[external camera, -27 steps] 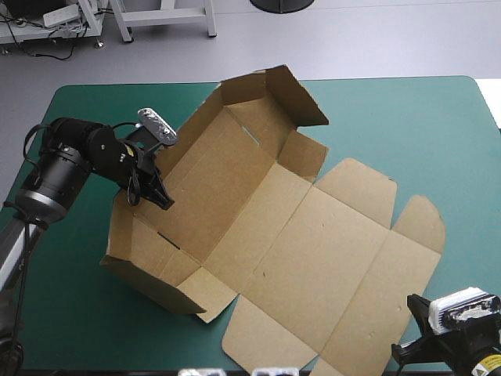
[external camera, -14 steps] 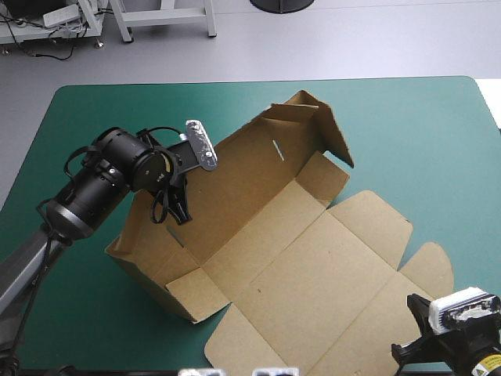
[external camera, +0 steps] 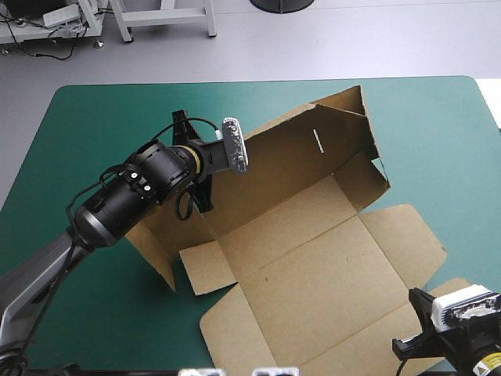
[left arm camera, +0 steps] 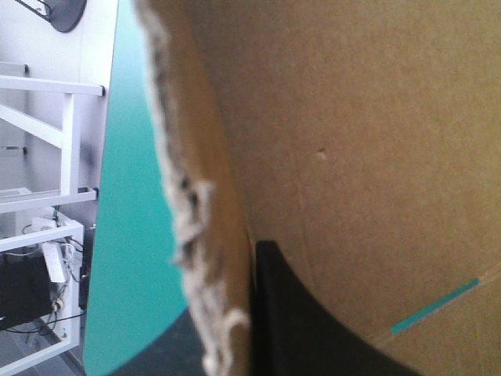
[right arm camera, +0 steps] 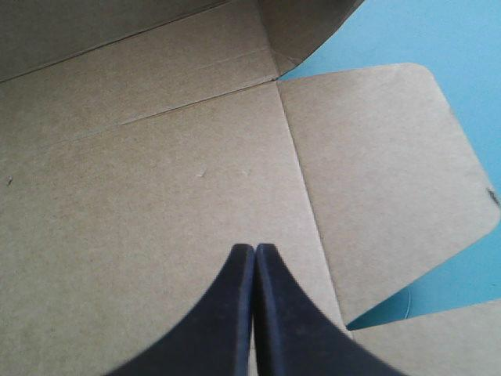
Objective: Fold the box
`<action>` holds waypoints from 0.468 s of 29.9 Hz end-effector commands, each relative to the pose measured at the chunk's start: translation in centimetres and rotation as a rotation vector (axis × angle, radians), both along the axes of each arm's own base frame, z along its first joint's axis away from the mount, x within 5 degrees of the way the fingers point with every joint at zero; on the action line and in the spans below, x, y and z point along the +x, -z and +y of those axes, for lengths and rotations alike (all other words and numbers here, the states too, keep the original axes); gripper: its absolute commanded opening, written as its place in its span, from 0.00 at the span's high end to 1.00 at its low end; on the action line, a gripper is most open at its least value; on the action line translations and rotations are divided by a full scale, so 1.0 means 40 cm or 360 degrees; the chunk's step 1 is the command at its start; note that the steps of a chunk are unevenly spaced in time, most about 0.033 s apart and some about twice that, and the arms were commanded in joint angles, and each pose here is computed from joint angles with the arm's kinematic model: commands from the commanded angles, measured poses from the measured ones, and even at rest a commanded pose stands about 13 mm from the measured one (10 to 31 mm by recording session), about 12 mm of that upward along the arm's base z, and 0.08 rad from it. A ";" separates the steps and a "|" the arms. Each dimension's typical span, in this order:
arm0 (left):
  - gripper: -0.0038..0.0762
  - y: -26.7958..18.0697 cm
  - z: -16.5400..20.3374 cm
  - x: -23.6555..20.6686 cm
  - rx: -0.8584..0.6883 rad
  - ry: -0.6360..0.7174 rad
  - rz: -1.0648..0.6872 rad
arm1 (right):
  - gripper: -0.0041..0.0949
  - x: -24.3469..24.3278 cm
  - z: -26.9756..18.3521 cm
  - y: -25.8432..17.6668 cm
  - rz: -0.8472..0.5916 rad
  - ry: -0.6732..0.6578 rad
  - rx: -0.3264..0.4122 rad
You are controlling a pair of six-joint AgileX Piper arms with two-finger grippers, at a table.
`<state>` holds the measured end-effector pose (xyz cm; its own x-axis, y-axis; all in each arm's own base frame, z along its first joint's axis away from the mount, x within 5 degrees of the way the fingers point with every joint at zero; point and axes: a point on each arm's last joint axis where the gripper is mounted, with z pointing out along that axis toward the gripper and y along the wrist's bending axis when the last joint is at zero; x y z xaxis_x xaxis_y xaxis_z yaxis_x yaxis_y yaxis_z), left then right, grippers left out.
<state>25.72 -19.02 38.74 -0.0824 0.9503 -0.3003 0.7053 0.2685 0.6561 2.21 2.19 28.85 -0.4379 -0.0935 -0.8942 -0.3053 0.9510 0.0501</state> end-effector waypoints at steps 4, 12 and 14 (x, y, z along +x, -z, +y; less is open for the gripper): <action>0.96 -0.058 -0.019 0.027 -0.0053 0.0099 -0.0363 | 0.98 0.008 0.000 -0.031 -0.0117 0.0012 0.0034; 0.96 -0.045 -0.026 0.023 -0.0100 0.0088 -0.0272 | 0.98 0.009 -0.008 -0.029 -0.0109 0.0058 0.0002; 0.96 -0.037 -0.034 0.015 -0.0101 0.0098 -0.0245 | 0.98 0.010 -0.011 -0.028 -0.0103 0.0086 0.0001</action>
